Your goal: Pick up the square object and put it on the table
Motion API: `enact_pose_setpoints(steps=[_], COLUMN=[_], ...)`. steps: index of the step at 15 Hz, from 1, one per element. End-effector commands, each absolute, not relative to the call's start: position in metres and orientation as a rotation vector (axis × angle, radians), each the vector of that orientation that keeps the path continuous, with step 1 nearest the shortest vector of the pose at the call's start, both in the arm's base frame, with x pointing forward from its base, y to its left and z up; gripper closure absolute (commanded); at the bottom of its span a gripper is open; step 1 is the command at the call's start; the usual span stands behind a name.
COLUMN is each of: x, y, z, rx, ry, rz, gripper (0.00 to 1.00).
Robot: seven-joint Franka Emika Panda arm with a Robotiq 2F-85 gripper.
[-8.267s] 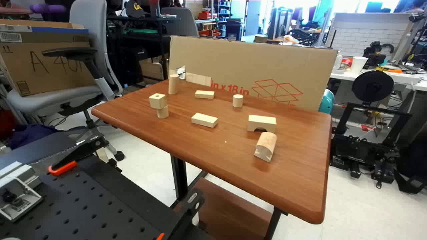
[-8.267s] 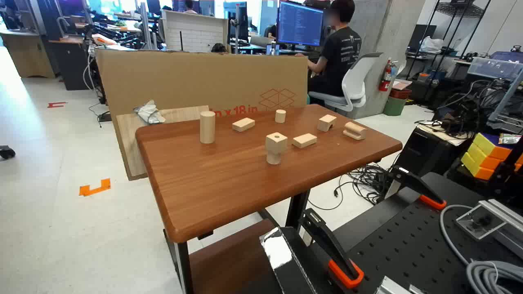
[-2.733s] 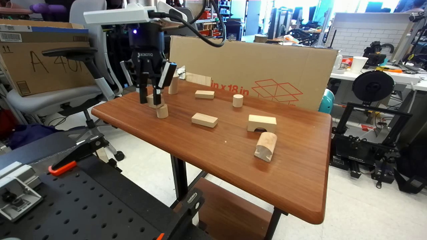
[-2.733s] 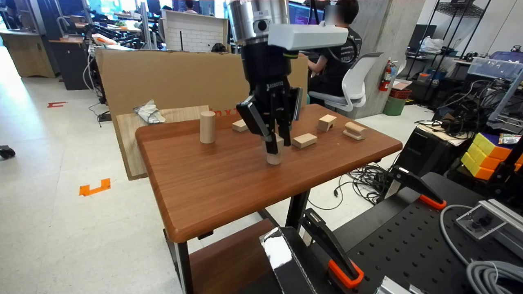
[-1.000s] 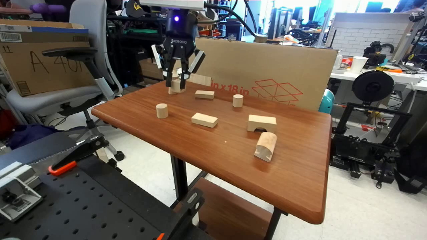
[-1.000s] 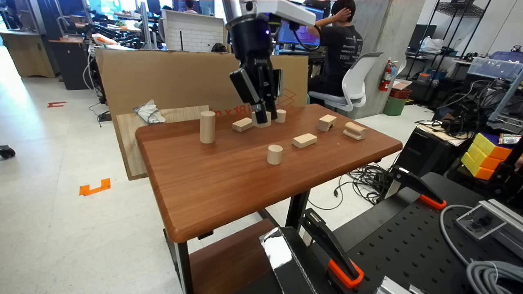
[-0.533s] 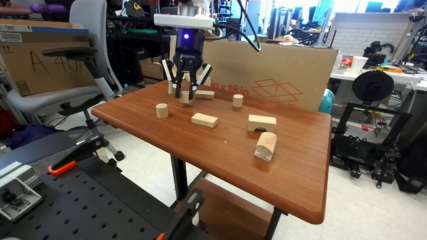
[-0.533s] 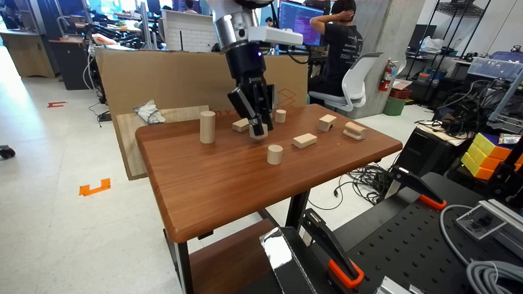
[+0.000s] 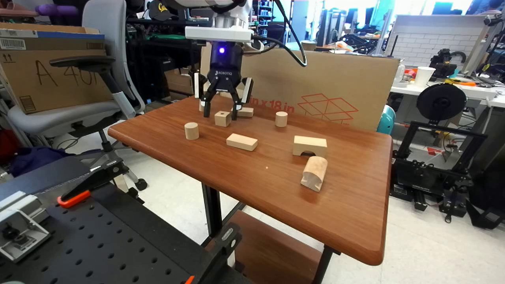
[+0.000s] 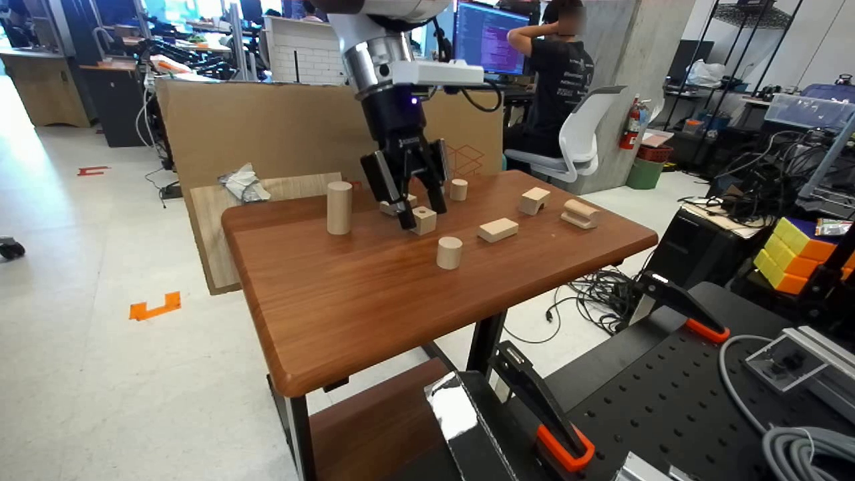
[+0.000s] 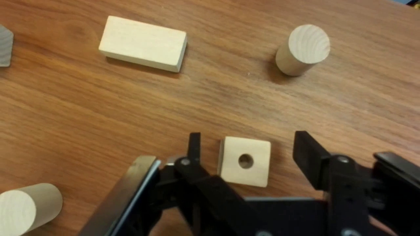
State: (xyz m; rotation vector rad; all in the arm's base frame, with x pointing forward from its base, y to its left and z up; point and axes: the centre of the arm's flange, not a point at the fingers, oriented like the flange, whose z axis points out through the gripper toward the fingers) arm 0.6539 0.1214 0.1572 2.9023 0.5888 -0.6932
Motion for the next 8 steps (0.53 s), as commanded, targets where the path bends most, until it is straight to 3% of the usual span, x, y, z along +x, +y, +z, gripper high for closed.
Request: enact_pose_setpoints(steps=[1,5,6,8], x=[0.631,0.606,0.643,0.639], y=[0.12,0.102,0.117,0.114], z=[0.21,0.285,0.246,0.268], rx=[2.94,3.056,3.001,3.01], ry=[0.529,0.387,0.457,0.444], rz=[-0.644,-0.444,-0.523,-0.493], gripper=[0.0,0.0,0.0,0.0])
